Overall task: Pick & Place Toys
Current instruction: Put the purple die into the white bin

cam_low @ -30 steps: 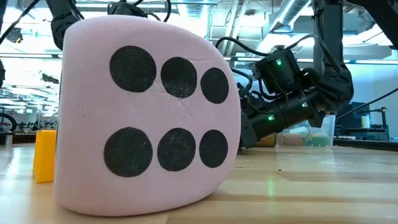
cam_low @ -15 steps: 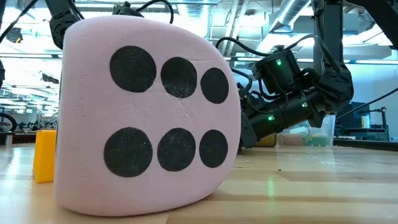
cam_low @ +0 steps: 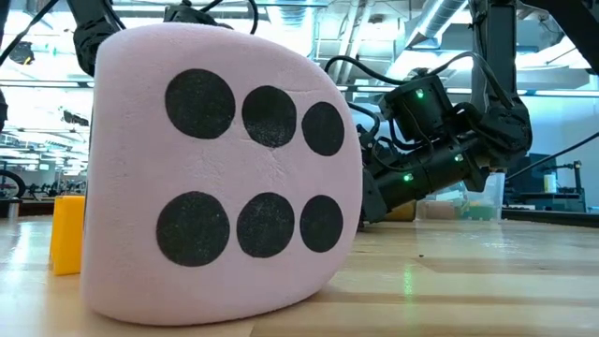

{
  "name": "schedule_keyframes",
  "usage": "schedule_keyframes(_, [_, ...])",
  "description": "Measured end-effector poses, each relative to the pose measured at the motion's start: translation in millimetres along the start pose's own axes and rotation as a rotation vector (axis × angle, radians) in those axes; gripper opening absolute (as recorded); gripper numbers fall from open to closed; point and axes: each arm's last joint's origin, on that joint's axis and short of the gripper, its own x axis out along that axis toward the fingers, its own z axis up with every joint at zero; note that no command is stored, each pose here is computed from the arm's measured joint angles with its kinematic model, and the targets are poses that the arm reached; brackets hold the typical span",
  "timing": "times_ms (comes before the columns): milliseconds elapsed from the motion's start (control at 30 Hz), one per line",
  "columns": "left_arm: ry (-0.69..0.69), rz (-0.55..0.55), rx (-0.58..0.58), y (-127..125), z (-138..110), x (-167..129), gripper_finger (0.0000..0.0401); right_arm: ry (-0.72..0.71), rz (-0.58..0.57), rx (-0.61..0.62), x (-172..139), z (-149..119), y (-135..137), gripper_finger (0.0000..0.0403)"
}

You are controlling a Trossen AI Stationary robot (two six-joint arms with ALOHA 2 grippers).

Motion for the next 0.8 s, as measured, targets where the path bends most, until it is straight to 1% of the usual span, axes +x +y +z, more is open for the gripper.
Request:
schedule_keyframes(200, [-0.041,-0.016,0.001,-3,3,0,0.0237,-0.007,-0.002,0.001,0,1,0,0.0301])
schedule_keyframes(367, [-0.046,-0.036,0.004,-6,3,0,0.0237,-0.010,-0.023,0.002,0,1,-1,0.0301])
schedule_keyframes(600, [-0.035,-0.082,0.016,-15,1,-1,0.0237,-0.037,-0.027,0.010,0,2,-1,0.0301])
schedule_keyframes(800, [-0.055,-0.055,0.018,-15,3,-1,0.0237,-0.084,-0.034,0.032,-1,5,-1,0.0301])
